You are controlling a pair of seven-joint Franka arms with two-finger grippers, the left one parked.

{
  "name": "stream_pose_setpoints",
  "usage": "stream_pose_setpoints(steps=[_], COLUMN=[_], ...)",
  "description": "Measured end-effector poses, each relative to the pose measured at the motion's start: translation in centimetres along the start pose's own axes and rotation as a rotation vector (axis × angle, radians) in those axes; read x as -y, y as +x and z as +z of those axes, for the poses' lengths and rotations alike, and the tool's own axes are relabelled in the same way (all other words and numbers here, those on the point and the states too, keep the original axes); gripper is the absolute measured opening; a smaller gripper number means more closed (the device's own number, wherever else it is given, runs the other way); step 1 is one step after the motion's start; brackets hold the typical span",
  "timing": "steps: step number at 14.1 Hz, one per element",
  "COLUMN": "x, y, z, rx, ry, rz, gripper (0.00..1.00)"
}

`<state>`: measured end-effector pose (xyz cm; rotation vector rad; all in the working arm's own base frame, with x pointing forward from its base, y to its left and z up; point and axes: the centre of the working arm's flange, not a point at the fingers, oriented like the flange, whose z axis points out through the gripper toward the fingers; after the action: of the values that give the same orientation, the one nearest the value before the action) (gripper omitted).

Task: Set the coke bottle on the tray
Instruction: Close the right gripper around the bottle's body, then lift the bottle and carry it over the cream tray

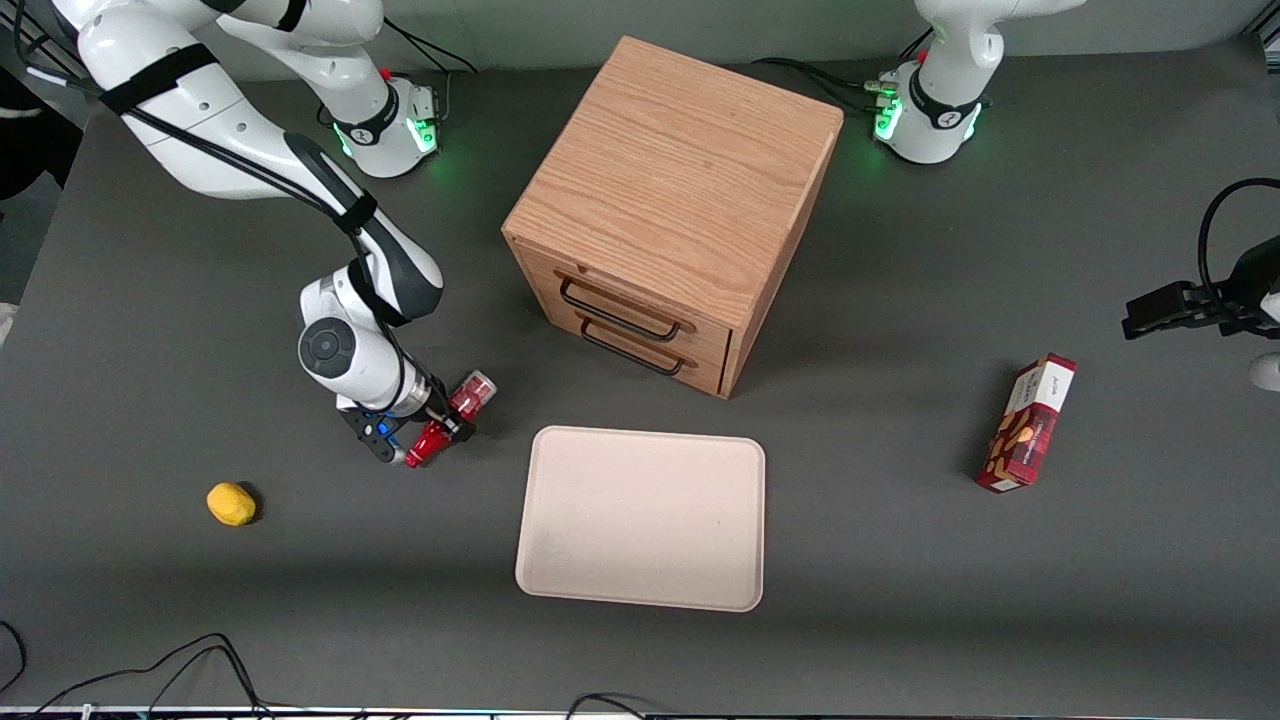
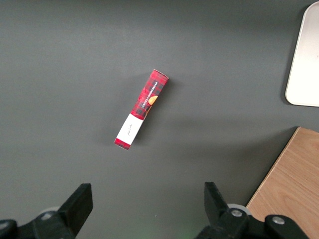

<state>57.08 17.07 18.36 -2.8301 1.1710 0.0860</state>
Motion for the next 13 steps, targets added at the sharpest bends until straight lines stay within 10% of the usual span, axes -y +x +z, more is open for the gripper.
stream_pose_setpoints(steps=[13], x=[4.4], y=[4.1], z=[-9.5], rx=[-0.056], ry=[-0.023], rz=[-0.084], gripper=[0.55])
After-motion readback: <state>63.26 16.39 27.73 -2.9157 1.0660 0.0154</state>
